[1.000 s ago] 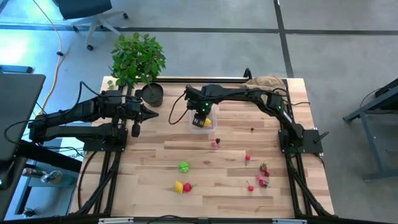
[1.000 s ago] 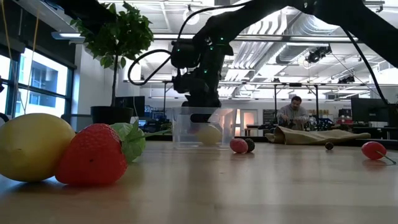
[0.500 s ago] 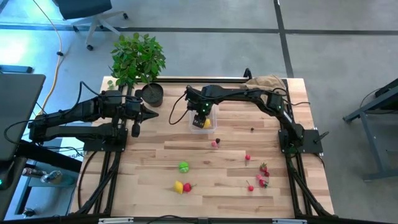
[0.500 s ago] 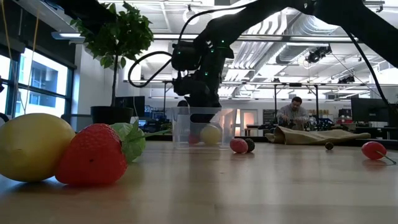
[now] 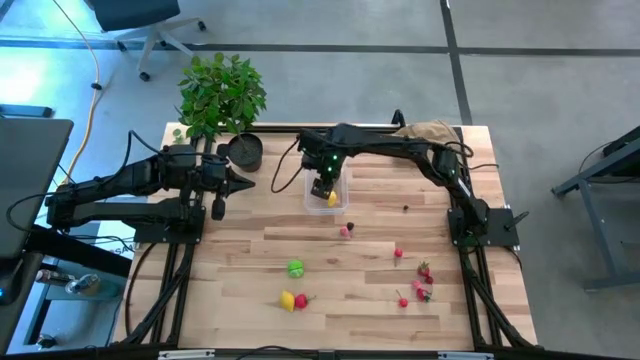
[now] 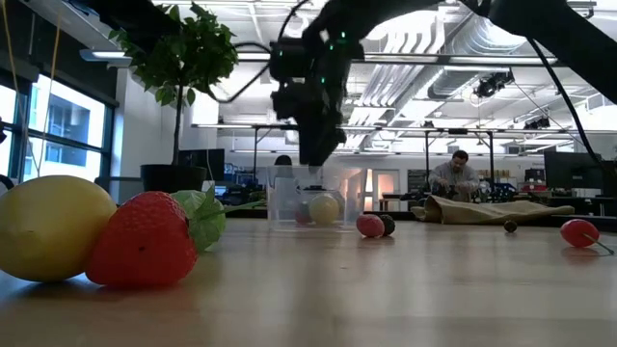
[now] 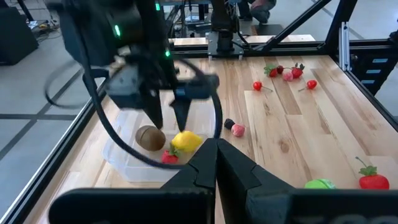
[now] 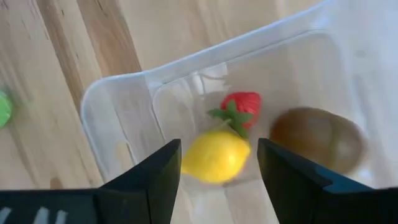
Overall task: Pick and placing Produce into tupperware
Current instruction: Put the blueberry into the transparent bin
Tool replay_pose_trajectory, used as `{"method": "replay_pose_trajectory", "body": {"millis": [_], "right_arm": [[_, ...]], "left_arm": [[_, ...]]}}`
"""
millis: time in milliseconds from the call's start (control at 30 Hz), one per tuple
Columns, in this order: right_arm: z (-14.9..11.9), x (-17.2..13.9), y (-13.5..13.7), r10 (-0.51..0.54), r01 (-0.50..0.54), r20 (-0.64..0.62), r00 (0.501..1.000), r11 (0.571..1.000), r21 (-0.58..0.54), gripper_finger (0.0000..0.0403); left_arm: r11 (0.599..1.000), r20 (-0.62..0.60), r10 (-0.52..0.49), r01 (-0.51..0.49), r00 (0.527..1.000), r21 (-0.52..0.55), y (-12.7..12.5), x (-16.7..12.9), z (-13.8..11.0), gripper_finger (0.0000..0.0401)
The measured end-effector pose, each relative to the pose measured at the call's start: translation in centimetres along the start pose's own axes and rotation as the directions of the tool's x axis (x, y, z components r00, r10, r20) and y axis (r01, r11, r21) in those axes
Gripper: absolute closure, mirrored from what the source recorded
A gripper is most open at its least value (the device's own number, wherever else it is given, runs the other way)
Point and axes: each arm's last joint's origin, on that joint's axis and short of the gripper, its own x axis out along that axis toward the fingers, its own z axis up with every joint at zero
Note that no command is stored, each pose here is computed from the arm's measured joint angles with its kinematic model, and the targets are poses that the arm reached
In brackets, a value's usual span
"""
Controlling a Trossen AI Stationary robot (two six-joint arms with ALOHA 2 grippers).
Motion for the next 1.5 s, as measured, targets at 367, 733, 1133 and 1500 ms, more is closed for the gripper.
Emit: {"method": "replay_pose_trajectory", "body": {"millis": [367, 733, 1133, 1500], "right_arm": [[0.2, -7.4, 1.3, -0.076, 0.073, 0.046, 0.996, 0.995, 0.065, 0.0204], [-3.0, -9.8, 4.3, -0.218, 0.198, 0.106, 0.970, 0.965, 0.171, 0.0219], [-13.7, -6.8, 3.5, -0.238, 0.109, 0.173, 0.956, 0.833, 0.542, 0.0219], [-22.6, -3.1, 3.5, -0.401, 0.120, 0.302, 0.865, 0.749, 0.652, 0.0219]], "left_arm": [[1.000, -0.001, 0.000, 0.000, 1.000, 0.000, 0.0, 0.0, 0.0, 0.0400], [1.000, 0.000, 0.000, 0.000, 1.000, 0.000, 0.0, 0.0, 0.0, 0.0400], [1.000, 0.000, 0.000, 0.000, 1.000, 0.000, 0.0, 0.0, 0.0, 0.0400], [1.000, -0.001, 0.000, 0.000, 1.000, 0.000, 0.0, 0.0, 0.0, 0.0400]]}}
